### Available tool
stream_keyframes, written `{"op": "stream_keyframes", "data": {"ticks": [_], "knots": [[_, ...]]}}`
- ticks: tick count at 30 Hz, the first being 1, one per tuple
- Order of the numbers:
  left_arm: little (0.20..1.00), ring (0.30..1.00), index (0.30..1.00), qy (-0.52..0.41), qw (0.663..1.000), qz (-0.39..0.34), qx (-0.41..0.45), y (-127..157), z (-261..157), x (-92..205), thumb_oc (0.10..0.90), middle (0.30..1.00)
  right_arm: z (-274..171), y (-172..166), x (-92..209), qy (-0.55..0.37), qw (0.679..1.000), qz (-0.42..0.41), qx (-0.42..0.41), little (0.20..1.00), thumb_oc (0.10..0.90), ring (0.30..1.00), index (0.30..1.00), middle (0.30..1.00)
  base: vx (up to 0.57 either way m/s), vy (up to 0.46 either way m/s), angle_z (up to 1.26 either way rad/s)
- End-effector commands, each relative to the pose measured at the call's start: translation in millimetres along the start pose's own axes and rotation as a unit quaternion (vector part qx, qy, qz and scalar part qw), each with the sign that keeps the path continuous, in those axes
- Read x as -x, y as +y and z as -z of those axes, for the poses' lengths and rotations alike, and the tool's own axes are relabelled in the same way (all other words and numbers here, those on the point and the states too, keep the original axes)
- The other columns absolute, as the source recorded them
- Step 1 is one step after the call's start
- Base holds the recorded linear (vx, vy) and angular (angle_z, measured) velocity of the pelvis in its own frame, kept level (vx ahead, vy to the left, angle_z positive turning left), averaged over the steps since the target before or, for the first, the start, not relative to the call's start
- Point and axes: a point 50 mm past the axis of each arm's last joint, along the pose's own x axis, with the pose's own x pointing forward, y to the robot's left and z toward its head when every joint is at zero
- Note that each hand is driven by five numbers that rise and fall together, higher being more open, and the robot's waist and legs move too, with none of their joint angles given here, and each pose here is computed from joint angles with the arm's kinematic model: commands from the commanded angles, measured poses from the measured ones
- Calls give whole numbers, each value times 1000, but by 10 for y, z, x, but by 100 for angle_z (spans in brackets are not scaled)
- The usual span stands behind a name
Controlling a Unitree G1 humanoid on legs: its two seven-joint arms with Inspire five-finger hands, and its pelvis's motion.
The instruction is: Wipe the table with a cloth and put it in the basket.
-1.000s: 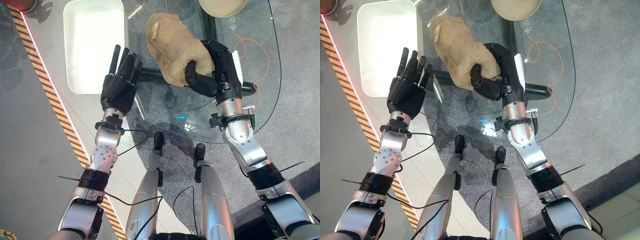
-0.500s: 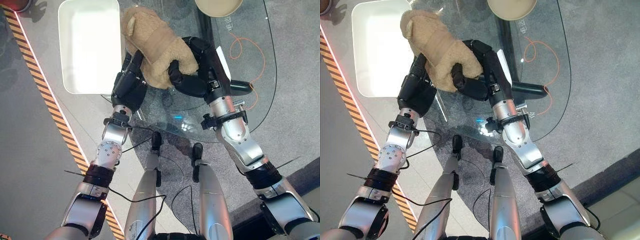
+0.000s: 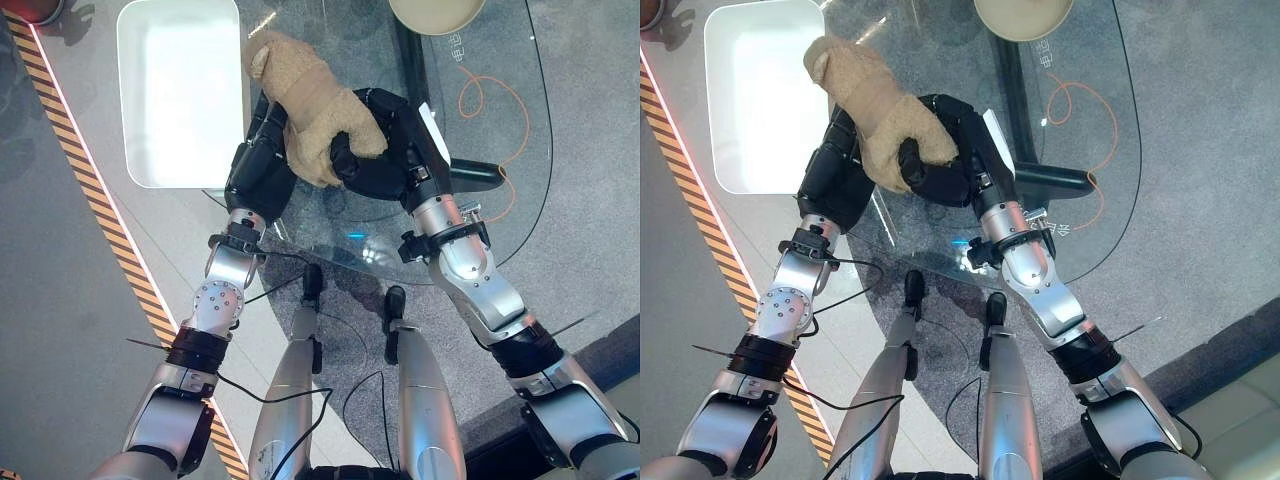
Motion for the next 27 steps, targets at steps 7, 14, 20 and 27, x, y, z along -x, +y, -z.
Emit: {"op": "stream_keyframes", "data": {"ticks": [7,14,20,27], "knots": [[900,900,900,-64,973,217,-36,-774,-198,-242,800,900,-799,273,-170,-182,980,-53,-57,200,100,300,300,300,0,0,0],[900,900,900,-67,974,213,-37,-760,-212,-257,800,900,-737,162,-175,-171,978,13,-120,200,100,300,300,300,0,0,0],[900,900,900,-64,971,225,-40,-787,-214,-257,800,900,-647,141,-184,-134,982,37,-128,200,100,300,300,300,0,0,0],[900,900,900,-54,968,239,-43,-845,-195,-252,800,900,-558,145,-185,-104,985,43,-128,200,100,300,300,300,0,0,0]]}}
